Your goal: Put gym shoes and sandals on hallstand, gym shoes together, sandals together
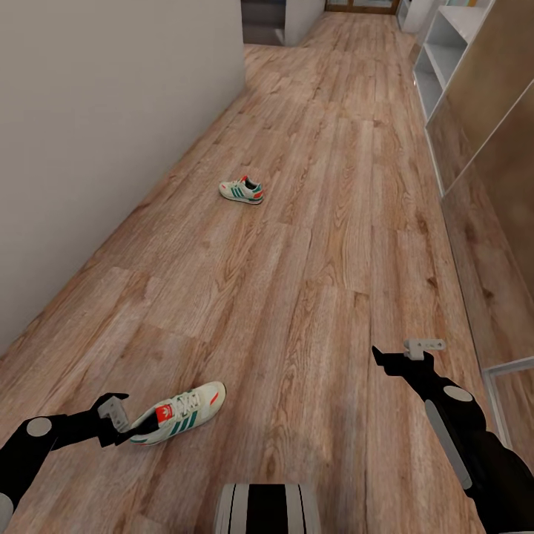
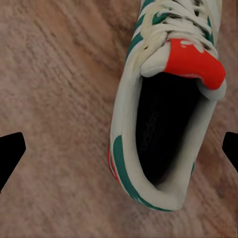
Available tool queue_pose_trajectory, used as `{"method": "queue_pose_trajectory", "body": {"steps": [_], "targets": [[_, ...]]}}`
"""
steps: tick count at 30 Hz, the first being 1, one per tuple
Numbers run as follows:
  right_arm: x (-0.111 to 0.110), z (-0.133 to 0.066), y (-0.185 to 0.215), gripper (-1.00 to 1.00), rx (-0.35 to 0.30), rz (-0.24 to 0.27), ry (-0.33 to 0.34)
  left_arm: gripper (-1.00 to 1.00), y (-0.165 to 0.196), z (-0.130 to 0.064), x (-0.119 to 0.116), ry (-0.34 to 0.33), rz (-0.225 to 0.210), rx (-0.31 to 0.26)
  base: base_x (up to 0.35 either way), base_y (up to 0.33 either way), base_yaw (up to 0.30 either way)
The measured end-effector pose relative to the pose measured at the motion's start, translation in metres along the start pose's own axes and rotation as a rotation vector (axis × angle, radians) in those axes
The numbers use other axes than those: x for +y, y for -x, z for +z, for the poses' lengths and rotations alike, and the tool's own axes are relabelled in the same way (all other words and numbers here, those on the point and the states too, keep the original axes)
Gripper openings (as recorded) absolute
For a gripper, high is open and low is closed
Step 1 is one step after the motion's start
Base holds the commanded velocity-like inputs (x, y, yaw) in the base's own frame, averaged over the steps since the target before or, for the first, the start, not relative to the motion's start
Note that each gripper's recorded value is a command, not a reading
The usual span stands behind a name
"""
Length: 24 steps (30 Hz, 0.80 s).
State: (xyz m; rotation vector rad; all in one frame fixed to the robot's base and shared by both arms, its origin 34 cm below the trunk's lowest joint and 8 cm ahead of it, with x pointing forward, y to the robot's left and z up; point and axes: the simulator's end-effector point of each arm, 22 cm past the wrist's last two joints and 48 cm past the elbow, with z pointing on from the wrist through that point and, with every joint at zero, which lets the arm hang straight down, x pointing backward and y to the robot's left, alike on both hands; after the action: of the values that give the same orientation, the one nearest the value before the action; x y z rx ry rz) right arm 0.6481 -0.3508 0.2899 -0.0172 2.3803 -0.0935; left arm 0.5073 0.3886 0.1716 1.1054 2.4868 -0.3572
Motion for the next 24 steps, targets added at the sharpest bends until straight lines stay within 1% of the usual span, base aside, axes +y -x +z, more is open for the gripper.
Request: {"method": "queue_pose_trajectory", "body": {"steps": [12,16,24], "targets": [[0.000,0.000,0.000,1.00,0.000,0.000,0.000,1.00,0.000,0.003,-0.008,-0.026,0.098,0.007,0.000,0.000,0.000],[0.000,0.000,0.000,1.00,0.000,0.000,0.000,1.00,-0.002,0.004,-0.013,-0.045,0.142,0.017,0.000,0.000,0.000],[0.000,0.000,0.000,1.00,0.000,-0.001,0.000,1.00,-0.003,0.007,-0.020,-0.069,0.168,0.031,0.000,0.000,0.000]]}}
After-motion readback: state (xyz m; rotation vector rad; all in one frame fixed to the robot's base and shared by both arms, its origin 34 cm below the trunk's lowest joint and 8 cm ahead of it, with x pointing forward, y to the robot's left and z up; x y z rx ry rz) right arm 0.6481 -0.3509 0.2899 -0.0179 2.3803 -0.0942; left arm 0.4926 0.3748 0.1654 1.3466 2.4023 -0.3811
